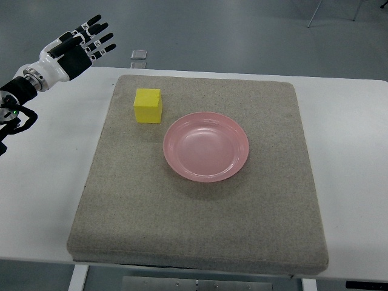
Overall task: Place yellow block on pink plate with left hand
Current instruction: 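Move the left hand toward the yellow cube beside the pink plate, then close the left hand's fingers around the yellow cube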
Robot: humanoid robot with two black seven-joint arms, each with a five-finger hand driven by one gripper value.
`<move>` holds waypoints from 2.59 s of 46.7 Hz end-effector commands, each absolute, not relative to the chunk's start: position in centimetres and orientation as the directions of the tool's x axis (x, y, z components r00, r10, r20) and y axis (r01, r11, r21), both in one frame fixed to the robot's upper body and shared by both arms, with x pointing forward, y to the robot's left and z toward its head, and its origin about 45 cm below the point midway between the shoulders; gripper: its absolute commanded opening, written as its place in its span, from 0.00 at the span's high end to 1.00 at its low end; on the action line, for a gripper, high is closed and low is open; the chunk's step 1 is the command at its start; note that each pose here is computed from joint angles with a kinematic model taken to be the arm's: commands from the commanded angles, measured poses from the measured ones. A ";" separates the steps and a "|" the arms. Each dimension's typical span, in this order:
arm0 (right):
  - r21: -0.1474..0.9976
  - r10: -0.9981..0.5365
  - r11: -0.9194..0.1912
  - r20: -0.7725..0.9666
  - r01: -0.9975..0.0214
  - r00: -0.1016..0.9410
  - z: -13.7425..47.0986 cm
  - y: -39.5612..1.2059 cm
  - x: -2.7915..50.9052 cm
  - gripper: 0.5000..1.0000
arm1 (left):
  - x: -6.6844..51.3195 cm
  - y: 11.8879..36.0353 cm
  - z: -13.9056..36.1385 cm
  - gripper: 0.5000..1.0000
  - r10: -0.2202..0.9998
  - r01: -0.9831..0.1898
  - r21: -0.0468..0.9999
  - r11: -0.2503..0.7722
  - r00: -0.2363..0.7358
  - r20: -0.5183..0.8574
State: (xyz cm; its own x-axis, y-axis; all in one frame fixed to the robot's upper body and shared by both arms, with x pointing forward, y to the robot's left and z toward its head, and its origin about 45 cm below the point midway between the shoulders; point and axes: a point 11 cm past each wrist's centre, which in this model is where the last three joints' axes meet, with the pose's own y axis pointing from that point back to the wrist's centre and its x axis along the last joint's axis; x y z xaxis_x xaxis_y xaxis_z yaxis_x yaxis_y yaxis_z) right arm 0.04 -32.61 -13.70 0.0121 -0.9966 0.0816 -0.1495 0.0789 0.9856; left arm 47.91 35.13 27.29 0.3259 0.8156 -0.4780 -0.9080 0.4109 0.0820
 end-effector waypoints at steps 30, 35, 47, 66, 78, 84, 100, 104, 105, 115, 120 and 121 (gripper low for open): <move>0.985 -0.997 0.079 0.082 -0.151 0.012 -13.7 -32.6 0.1 0.15 | 48.0 31.6 29.3 0.01 0.620 -0.770 0.399 0.498 0.638 0.457; 0.986 -0.997 0.079 0.082 -0.150 0.014 -13.7 -32.6 0.0 0.15 | 48.1 30.1 30.0 0.01 0.542 -0.749 0.420 0.512 0.661 0.519; 0.985 -0.997 0.079 0.082 -0.151 0.012 -13.7 -32.6 0.1 0.15 | 48.2 28.8 29.6 0.01 0.349 -0.733 0.495 0.467 0.666 0.659; 0.986 -0.997 0.079 0.082 -0.149 0.014 -13.7 -32.6 0.0 0.15 | 48.3 25.4 26.9 0.01 0.176 -0.711 0.545 0.443 0.666 0.725; 0.986 -0.997 0.079 0.082 -0.149 0.012 -13.7 -32.6 0.0 0.15 | 48.5 24.9 25.3 0.01 0.147 -0.749 0.526 0.404 0.620 0.771; 0.985 -0.997 0.079 0.082 -0.151 0.012 -13.7 -32.6 0.1 0.15 | 48.5 24.1 25.0 0.01 0.145 -0.746 0.523 0.413 0.621 0.770; 0.986 -0.997 0.079 0.082 -0.149 0.014 -13.7 -32.6 0.0 0.15 | 48.4 23.8 24.2 0.06 0.039 -0.738 0.551 0.390 0.611 0.790; 0.986 -0.997 0.079 0.082 -0.149 0.012 -13.7 -32.6 0.0 0.15 | 48.3 23.7 24.2 0.21 0.034 -0.737 0.553 0.388 0.612 0.790; 0.986 -0.997 0.079 0.082 -0.149 0.014 -13.7 -32.6 0.0 0.15 | 48.3 23.7 24.2 0.25 0.034 -0.737 0.553 0.388 0.612 0.790; 0.986 -0.997 0.079 0.082 -0.149 0.014 -13.7 -32.6 0.0 0.15 | 48.4 23.7 24.2 0.58 0.005 -0.740 0.554 0.381 0.601 0.799; 0.985 -0.997 0.079 0.082 -0.151 0.012 -13.7 -32.6 0.1 0.15 | 48.5 23.4 24.6 0.61 0.009 -0.745 0.543 0.388 0.592 0.806; 0.986 -0.997 0.079 0.082 -0.149 0.014 -13.7 -32.6 0.0 0.15 | 48.7 23.4 24.9 0.64 0.010 -0.751 0.535 0.388 0.583 0.812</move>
